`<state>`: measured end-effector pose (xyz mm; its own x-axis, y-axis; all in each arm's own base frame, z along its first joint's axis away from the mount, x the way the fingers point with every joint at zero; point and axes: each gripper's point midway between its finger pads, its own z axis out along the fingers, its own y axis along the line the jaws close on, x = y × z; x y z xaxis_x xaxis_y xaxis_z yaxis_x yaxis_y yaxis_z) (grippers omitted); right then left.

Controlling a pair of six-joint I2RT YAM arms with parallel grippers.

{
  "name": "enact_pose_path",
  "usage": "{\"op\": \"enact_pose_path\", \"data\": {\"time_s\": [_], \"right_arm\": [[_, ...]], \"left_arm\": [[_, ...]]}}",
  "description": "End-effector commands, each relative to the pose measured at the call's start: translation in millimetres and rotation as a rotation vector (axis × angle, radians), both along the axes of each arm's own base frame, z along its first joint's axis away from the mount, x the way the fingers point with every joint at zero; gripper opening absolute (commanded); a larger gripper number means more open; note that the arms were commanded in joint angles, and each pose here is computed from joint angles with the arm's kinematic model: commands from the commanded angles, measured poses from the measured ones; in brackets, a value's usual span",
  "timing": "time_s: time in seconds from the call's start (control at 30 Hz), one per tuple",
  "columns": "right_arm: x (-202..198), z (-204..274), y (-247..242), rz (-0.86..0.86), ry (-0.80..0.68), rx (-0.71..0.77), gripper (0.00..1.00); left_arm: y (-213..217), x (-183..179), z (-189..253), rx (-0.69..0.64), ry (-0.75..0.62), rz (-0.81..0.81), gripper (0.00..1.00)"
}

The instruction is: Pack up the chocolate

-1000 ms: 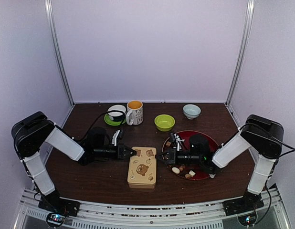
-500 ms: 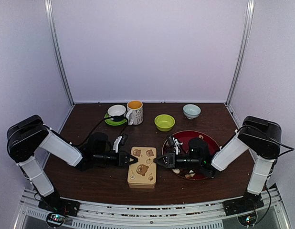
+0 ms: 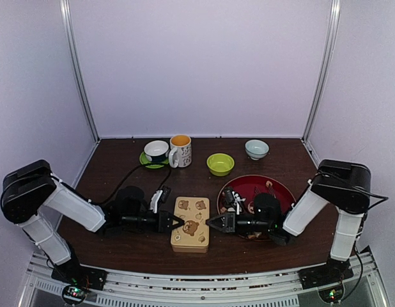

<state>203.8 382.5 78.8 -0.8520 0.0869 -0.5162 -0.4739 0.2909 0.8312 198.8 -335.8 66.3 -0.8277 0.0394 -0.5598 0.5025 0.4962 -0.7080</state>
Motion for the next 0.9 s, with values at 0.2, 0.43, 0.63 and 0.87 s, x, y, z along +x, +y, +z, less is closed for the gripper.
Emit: {"op": "enact_pose_path", "data": {"time_s": [0.2, 0.43, 0.63, 0.87], "right_arm": [[-23.1, -24.2, 4.9, 0.031, 0.034, -0.073, 0.0], [-31.7, 13.3, -0.1, 0.035, -0.035, 0.002, 0.0], [-53.6, -10.5, 9.5, 0.08, -0.028, -0.104, 0.0], [-56.8, -5.8, 4.0, 0.069, 0.01, -0.009, 0.0]], "left_arm": [[4.6, -15.9, 20.9, 0.065, -0.05, 0.026, 0.0], [12.4, -27.9, -13.7, 0.064, 0.028, 0.034, 0.0], [1.0, -38.5, 14.7, 0.033, -0.024, 0.002, 0.0], [9.1, -52.1, 7.5, 0.012, 0.004, 0.008, 0.0]]}}
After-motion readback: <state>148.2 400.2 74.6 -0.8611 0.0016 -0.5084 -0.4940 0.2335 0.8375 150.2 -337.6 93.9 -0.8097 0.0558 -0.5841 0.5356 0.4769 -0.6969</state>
